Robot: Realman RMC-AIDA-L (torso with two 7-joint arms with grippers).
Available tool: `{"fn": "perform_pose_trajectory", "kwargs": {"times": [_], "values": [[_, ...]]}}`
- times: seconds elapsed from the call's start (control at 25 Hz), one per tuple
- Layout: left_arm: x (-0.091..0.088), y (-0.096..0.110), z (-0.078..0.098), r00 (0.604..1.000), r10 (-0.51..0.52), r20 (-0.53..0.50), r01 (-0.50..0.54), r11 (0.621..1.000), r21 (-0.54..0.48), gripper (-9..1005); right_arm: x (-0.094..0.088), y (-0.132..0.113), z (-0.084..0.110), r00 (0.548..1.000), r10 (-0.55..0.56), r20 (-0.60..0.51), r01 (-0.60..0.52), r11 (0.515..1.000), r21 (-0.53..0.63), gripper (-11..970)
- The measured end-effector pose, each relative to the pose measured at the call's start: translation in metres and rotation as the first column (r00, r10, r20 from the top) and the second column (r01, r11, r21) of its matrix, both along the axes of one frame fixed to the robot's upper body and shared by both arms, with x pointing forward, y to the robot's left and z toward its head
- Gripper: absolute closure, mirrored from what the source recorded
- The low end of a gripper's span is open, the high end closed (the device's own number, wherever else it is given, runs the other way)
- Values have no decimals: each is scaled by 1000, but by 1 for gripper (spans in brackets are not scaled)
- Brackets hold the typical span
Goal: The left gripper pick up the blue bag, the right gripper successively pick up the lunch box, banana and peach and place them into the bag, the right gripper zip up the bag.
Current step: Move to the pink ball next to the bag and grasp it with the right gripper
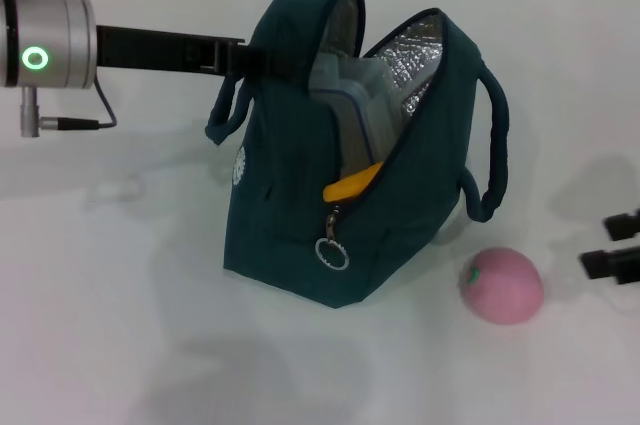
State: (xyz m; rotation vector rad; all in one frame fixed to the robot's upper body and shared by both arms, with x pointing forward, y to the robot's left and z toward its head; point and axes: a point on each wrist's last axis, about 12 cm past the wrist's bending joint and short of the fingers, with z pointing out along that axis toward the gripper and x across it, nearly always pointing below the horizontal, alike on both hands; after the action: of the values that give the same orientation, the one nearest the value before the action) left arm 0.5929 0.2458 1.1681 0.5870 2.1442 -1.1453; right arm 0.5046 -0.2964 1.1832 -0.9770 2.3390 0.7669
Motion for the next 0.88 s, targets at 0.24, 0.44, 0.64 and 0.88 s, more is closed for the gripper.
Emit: {"fn": "perform_pose_trajectory", "kwargs": {"times": [0.24, 0.44, 0.64, 0.88], "values": [[2, -4, 2, 1000, -7, 4, 7, 1000, -2, 891, 24, 44, 1, 998, 16, -67, -24, 993, -116, 301], [2, -3, 2, 1000, -4, 2, 4, 1000, -1, 890, 39, 69, 1, 995, 35, -88, -52, 979, -199, 300], [1, -2, 2, 1000, -1, 0, 1, 1000, -1, 889, 47, 84, -9, 987, 68, -143, -98, 972, -212, 300], [1, 0, 1, 1000, 2, -3, -2, 1000, 0, 888, 51, 92, -16, 984, 84, -160, -119, 966, -228, 301]]}}
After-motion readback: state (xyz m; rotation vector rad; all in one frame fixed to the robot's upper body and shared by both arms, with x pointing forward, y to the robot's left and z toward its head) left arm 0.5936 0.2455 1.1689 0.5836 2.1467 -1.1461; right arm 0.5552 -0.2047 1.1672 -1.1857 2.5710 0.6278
